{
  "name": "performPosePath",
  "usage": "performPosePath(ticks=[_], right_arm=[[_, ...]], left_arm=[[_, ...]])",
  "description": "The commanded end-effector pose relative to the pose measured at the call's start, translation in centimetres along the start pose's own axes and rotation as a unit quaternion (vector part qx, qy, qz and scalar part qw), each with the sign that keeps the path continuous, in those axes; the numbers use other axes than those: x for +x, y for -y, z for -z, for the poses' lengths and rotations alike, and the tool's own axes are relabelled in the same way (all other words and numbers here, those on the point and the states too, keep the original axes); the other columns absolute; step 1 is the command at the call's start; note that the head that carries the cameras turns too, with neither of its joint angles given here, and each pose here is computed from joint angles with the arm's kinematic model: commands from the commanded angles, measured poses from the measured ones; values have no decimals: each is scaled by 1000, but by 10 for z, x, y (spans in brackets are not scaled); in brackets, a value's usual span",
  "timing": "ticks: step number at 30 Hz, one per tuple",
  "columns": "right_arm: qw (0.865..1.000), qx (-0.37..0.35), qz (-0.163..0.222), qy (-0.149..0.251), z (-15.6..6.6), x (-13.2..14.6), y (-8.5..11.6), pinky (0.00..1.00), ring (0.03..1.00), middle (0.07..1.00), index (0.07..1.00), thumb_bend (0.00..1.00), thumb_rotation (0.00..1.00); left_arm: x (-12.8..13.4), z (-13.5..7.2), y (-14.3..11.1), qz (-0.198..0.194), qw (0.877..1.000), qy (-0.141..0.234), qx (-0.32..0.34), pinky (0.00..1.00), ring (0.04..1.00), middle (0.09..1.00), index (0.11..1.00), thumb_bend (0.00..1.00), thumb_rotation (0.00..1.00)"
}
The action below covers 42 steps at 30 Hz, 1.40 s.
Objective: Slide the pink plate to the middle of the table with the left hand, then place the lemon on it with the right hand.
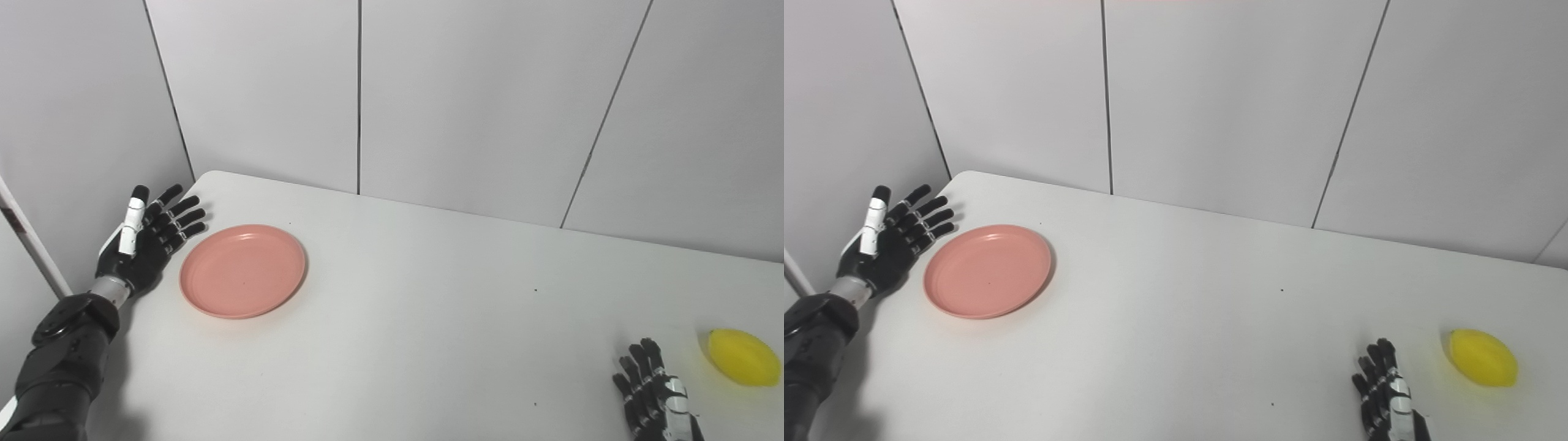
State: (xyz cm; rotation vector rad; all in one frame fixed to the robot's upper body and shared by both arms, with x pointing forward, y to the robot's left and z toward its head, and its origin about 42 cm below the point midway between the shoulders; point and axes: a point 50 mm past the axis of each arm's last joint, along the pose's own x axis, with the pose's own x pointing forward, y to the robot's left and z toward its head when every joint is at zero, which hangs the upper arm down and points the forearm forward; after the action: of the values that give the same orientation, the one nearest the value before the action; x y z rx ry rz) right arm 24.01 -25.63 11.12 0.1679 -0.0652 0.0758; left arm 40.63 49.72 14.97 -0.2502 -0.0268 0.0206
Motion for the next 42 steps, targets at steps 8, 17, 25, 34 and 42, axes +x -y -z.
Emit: performPosePath(ticks=[8,17,25,34,42], right_arm=[[1000,7,4,-27,8,-10,2,1000,1000,1000,1000,677,1000],[1000,10,4,-27,8,-9,-2,1000,1000,1000,1000,681,996],[1000,14,0,-22,7,-9,-5,1000,1000,1000,1000,666,1000],[1000,13,0,-21,5,-9,-5,1000,1000,1000,1000,653,1000],[1000,15,1,-22,3,-10,-6,1000,1000,1000,1000,657,1000]], left_arm=[[3,2,22,22,1000,7,-11,799,792,821,903,787,844],[0,10,41,25,999,18,-16,750,768,790,861,796,808],[-8,19,69,-8,999,28,-14,761,783,785,897,797,757],[-17,29,97,-42,999,30,-15,795,794,802,906,778,751],[-26,36,126,-92,995,32,-15,813,789,792,861,779,752]])
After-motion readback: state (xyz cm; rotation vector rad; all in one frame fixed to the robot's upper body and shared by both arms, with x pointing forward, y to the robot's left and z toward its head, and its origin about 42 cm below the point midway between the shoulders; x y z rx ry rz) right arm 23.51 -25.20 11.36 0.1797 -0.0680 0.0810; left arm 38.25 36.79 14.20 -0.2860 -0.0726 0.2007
